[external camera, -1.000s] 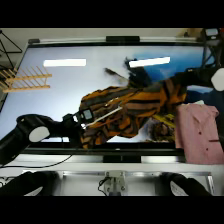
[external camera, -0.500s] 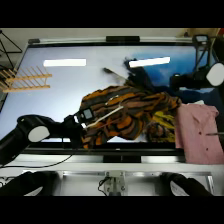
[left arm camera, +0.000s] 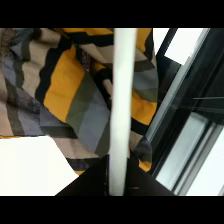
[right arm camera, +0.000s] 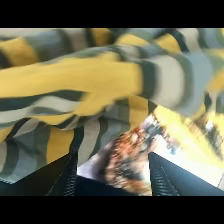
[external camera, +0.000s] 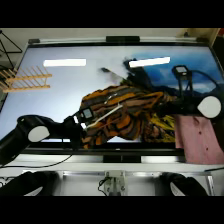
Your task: Fold the shirts.
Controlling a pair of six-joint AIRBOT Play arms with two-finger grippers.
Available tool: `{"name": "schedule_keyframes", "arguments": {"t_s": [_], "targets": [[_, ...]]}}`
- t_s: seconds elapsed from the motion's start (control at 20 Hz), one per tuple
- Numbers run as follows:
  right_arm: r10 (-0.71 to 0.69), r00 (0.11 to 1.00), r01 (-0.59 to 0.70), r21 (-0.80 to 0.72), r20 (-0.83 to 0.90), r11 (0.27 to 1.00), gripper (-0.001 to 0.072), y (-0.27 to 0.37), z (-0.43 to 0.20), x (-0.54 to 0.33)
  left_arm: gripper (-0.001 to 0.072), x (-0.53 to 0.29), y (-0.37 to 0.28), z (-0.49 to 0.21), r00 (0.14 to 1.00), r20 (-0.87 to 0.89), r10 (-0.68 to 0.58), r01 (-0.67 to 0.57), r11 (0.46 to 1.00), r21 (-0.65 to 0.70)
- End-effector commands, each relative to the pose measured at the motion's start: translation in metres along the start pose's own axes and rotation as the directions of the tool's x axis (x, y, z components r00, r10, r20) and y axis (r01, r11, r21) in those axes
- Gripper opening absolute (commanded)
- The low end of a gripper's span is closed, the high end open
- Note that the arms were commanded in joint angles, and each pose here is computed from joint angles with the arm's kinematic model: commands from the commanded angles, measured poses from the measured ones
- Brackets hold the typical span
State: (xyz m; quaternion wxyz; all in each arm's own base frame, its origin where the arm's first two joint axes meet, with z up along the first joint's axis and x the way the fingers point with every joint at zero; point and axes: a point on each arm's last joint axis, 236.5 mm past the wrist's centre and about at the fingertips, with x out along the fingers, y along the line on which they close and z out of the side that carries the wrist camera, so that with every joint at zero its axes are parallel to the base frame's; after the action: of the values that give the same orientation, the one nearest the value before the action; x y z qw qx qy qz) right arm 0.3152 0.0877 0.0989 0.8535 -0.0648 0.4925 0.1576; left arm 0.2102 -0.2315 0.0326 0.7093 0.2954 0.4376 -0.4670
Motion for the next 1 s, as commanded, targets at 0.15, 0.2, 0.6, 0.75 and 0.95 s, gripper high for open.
{"name": "schedule_keyframes", "arguments": {"t_s": [0.15, 0.2, 0.6, 0.75, 0.95], "targets": [[-0.183, 0.978, 0.195, -0.718, 0.095, 0.669, 0.0549, -0.035, 0.025, -0.022, 0.0044, -0.001, -0.002, -0.021, 0.996, -0.091, -0.01, 0.015, 0.998, 0.058], [-0.167, 0.981, 0.176, -0.786, 0.094, 0.593, 0.0549, -0.031, 0.025, -0.021, 0.0045, -0.001, -0.001, -0.022, 0.996, -0.092, -0.006, 0.012, 0.998, 0.059], [0.084, 0.995, -0.08, -0.906, -0.05, 0.415, 0.0549, 0.023, 0.006, 0.017, 0.0044, 0.0, 0.004, -0.016, 0.998, -0.067, 0.013, -0.007, 0.996, 0.091], [0.137, 0.982, -0.176, -0.9, -0.131, 0.398, 0.055, 0.034, -0.007, 0.03, 0.0044, 0.0, 0.008, -0.01, 0.999, -0.041, 0.031, -0.027, 0.995, 0.094], [0.159, 0.972, -0.224, -0.885, -0.173, 0.407, 0.0549, 0.036, -0.011, 0.048, 0.0043, 0.0, 0.008, -0.008, 0.999, -0.034, 0.034, -0.03, 0.993, 0.118]]}}
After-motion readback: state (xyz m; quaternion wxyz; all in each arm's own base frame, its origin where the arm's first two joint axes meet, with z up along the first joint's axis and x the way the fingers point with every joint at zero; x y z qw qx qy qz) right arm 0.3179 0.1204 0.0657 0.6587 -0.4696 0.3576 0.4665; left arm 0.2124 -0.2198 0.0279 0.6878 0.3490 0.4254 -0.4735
